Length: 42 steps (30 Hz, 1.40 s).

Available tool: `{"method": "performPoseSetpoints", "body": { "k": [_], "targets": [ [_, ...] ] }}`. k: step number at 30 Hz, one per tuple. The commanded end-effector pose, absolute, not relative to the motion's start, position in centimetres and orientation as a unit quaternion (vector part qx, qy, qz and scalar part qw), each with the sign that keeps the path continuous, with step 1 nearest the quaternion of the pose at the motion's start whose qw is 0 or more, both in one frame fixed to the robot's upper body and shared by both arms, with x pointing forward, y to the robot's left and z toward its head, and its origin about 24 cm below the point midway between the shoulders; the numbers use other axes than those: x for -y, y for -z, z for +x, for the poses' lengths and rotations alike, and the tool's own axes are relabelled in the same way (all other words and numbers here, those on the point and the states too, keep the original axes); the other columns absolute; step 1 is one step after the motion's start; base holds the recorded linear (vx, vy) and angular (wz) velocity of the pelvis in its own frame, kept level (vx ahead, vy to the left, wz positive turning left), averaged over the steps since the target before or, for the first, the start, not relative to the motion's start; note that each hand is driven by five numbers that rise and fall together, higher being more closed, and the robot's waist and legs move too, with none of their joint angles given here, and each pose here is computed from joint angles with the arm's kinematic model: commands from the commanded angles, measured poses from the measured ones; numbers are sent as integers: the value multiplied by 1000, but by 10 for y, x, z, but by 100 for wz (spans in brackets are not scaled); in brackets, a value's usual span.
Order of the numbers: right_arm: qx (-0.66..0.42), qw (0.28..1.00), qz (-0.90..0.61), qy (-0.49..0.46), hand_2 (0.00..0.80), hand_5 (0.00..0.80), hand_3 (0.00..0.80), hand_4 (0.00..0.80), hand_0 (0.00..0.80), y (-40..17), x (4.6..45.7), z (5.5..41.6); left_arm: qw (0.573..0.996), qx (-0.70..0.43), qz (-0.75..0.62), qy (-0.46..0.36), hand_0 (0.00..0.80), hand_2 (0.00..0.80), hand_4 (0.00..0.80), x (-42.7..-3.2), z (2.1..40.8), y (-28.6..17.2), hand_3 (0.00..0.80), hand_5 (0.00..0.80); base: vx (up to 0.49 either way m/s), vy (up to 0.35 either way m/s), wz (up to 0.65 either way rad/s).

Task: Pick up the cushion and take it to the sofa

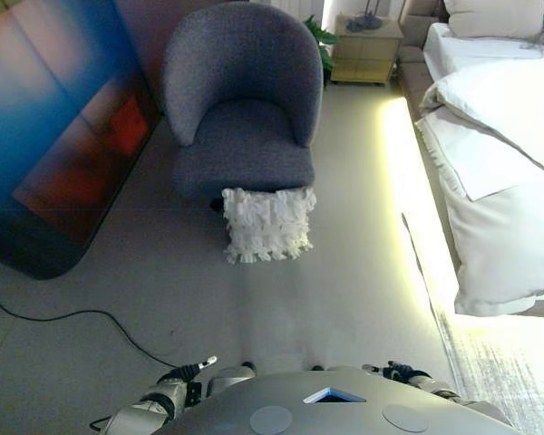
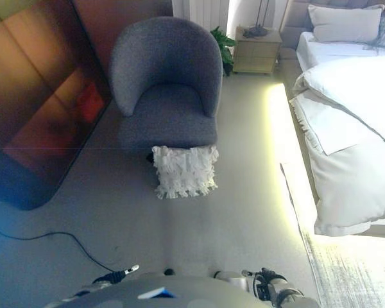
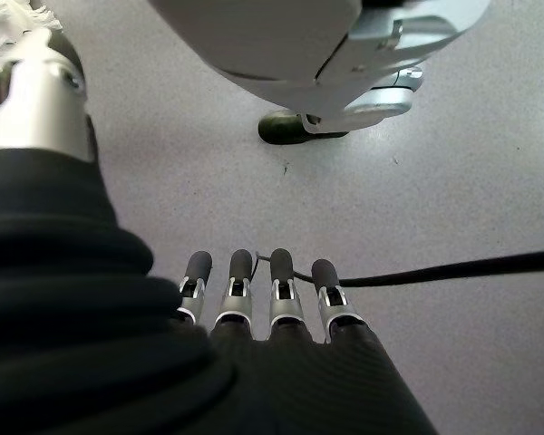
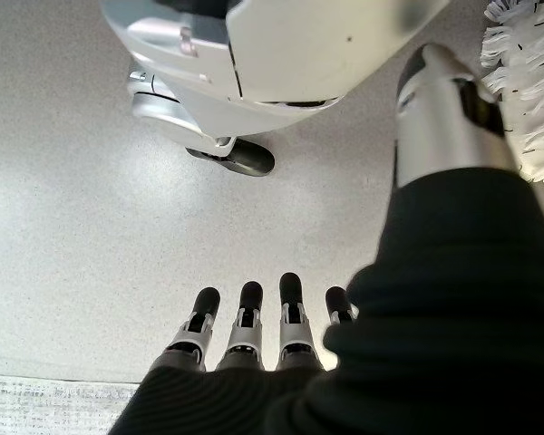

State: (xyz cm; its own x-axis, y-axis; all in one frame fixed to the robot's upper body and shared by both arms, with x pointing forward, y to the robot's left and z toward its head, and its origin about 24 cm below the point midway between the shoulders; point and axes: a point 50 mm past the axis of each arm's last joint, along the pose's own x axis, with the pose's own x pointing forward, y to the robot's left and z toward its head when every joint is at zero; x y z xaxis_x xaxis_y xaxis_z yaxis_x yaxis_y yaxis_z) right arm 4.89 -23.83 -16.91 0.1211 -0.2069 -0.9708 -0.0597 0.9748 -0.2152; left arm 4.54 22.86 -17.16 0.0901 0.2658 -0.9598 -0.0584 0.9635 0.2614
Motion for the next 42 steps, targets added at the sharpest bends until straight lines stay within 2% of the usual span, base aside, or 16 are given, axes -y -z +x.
{"method": "performPoseSetpoints", "body": {
  "k": [1,22,29,34,42],
  "targets": [
    [-647,754,-96,52,0,0,0,0,0,168,234,68,734,-665,102,-89,0,0,0,-228,62,170,0,0,0,0,0],
    [-639,761,-98,51,0,0,0,0,0,168,232,71,722,-675,115,-102,0,0,0,-233,61,169,0,0,17,-19,0],
    [-621,775,-108,35,0,0,0,0,0,163,236,92,748,-641,89,-144,0,0,0,-238,74,166,0,0,-35,-219,4],
    [-633,765,-108,48,0,0,0,0,0,161,244,90,760,-628,56,-160,0,0,0,-231,73,167,0,0,105,-94,-10],
    [-649,751,-103,62,0,0,0,0,0,163,249,77,729,-665,61,-151,0,0,0,-237,41,171,0,0,439,32,4]
  ]
}}
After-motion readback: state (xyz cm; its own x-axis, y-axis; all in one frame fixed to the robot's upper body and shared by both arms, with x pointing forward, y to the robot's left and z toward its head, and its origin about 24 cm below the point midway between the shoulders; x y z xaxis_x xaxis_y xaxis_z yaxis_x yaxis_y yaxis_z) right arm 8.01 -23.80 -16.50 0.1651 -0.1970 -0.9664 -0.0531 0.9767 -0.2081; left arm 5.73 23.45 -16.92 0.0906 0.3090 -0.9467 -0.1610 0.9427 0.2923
